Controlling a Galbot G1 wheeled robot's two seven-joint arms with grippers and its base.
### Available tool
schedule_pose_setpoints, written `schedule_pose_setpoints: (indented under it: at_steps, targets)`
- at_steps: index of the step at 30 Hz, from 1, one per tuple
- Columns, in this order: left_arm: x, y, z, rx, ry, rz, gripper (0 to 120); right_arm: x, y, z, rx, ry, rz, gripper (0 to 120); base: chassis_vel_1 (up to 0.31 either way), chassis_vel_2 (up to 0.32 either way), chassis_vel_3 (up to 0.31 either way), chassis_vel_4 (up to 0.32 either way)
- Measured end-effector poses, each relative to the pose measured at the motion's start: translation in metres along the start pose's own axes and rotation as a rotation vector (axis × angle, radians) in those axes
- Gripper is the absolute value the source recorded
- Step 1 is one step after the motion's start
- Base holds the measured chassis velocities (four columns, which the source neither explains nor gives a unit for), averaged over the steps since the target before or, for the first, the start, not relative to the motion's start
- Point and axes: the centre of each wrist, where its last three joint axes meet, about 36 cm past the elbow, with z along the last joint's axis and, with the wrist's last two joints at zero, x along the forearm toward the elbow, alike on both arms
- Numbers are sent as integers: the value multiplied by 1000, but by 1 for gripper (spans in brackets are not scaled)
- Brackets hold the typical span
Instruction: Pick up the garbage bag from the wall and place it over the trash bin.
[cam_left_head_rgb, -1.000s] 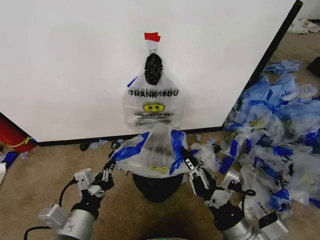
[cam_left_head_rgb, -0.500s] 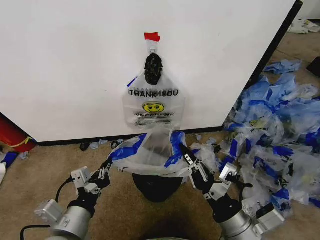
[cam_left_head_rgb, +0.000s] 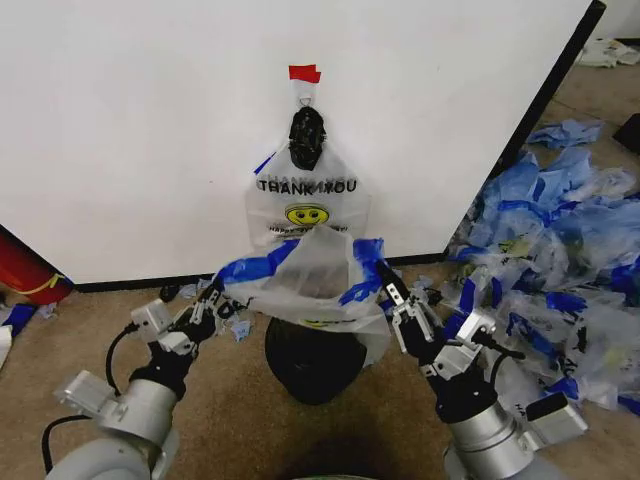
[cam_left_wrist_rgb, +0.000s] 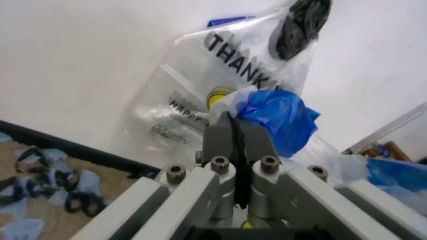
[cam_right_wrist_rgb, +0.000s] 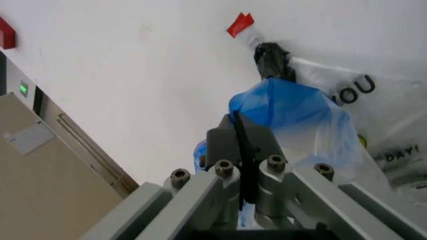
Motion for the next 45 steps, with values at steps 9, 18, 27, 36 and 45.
schedule_pose_setpoints:
  at_steps: [9, 18, 27, 36, 45]
  targets:
    - [-4, 2, -9, 37, -2, 28, 0, 1, -6, -8, 36, 18, 14, 0, 0, 0, 0, 0]
    - [-17, 2, -35, 107, -21, 42, 0, -15, -9, -21, 40, -14, -2, 0, 0, 0, 0, 0]
    - [-17, 0, -33, 231, 12, 37, 0, -24, -7, -25, 26, -26, 0, 0, 0, 0, 0, 0]
    - [-12, -1, -18, 271, 79, -4, 0, -18, -7, -20, 15, -1, 32, 0, 0, 0, 0, 0]
    - [-14, 0, -26, 239, 58, 7, 0, -19, -8, -23, 27, -15, 36, 0, 0, 0, 0, 0]
